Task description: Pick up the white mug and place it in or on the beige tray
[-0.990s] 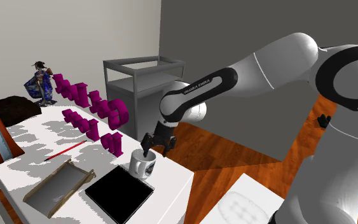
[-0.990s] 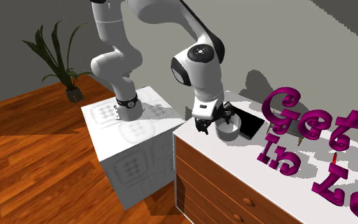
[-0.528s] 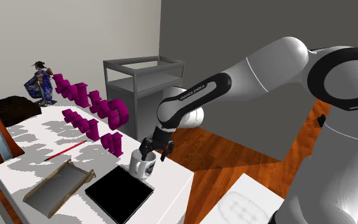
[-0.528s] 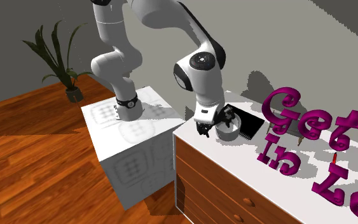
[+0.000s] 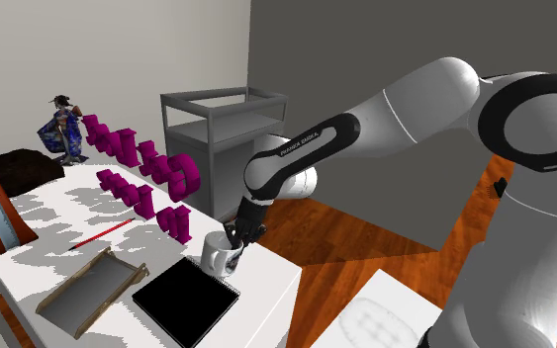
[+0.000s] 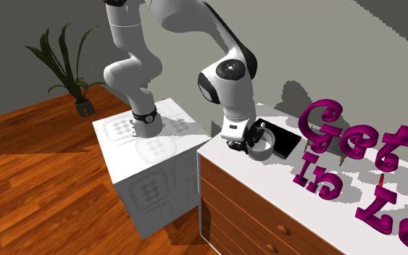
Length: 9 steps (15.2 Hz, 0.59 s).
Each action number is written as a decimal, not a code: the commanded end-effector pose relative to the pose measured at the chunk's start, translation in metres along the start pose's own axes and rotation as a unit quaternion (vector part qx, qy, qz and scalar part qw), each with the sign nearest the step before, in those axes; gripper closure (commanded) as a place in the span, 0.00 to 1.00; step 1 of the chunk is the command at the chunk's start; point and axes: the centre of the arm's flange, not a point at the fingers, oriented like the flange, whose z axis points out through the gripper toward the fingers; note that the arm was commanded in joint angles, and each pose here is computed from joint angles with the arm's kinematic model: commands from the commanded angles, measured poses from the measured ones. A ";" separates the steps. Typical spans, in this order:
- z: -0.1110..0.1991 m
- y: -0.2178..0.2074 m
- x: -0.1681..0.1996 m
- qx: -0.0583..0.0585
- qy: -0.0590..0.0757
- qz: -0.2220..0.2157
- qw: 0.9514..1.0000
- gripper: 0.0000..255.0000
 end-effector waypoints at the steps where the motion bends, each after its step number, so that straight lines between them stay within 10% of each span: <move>1: 0.000 0.000 0.000 0.000 0.000 0.000 1.000 1.00; 9: -0.015 -0.005 -0.001 0.000 0.000 0.000 1.000 1.00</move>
